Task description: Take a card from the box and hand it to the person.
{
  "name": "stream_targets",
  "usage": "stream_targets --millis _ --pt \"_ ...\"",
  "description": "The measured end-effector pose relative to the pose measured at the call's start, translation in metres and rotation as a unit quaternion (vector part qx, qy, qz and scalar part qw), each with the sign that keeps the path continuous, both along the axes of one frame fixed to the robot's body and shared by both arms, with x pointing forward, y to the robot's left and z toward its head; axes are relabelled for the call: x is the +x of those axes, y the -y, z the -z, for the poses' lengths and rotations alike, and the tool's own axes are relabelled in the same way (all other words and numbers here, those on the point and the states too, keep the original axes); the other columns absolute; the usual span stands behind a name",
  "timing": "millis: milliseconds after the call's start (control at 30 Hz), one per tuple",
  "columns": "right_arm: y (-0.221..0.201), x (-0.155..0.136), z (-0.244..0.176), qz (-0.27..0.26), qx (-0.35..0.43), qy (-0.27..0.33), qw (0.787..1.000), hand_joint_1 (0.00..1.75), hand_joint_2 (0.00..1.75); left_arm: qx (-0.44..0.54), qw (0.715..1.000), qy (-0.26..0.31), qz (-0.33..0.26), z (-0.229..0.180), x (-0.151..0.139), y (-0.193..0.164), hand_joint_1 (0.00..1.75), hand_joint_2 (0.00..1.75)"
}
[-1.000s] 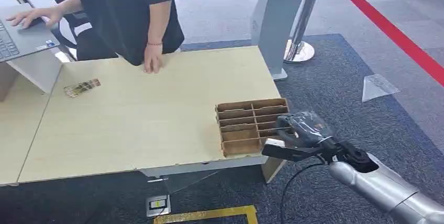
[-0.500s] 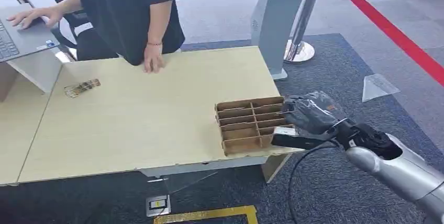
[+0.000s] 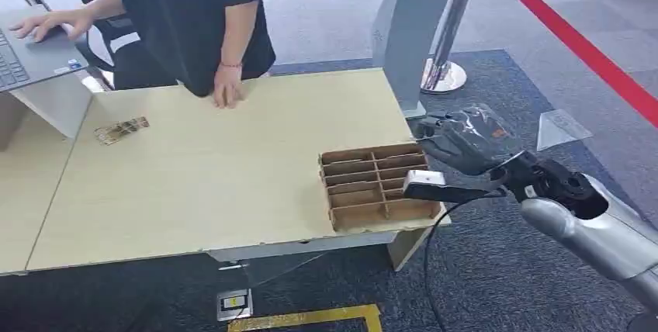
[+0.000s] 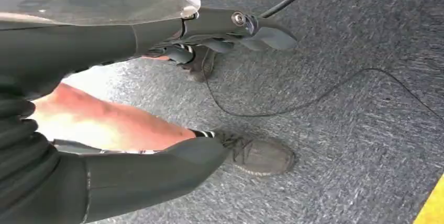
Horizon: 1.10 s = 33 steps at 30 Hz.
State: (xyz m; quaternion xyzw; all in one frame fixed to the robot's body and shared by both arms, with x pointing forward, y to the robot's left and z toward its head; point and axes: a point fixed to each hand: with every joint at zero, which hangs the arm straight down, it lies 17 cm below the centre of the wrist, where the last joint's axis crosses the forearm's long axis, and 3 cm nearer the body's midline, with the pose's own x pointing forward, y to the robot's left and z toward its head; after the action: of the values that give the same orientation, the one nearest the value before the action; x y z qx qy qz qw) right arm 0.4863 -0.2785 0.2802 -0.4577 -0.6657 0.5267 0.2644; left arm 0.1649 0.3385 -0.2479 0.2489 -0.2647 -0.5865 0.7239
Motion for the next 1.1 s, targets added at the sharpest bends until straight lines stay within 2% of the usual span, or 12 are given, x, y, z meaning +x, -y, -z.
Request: stream_targets --millis 200,467,667,1100 --pt "-0.011 0.01 -0.027 0.011 0.008 0.064 0.998 1.75 1.75 -0.001 1.0 0.004 -0.001 -0.001 0.002 0.002 0.0 1.75" --pt "-0.039 0.038 -0.042 0.023 0.039 0.094 0.995 1.75 1.75 -0.004 1.0 0.006 0.006 -0.002 0.005 0.007 0.0 1.75" --pt "-0.055 0.065 -0.04 0.049 0.052 0.097 0.993 1.75 1.75 -0.008 1.0 0.009 0.025 -0.002 0.008 0.014 0.0 1.75" --pt "-0.074 0.103 0.002 0.101 0.032 0.053 0.993 1.75 1.75 -0.007 0.999 0.002 0.053 -0.001 0.005 0.022 0.0 1.75"
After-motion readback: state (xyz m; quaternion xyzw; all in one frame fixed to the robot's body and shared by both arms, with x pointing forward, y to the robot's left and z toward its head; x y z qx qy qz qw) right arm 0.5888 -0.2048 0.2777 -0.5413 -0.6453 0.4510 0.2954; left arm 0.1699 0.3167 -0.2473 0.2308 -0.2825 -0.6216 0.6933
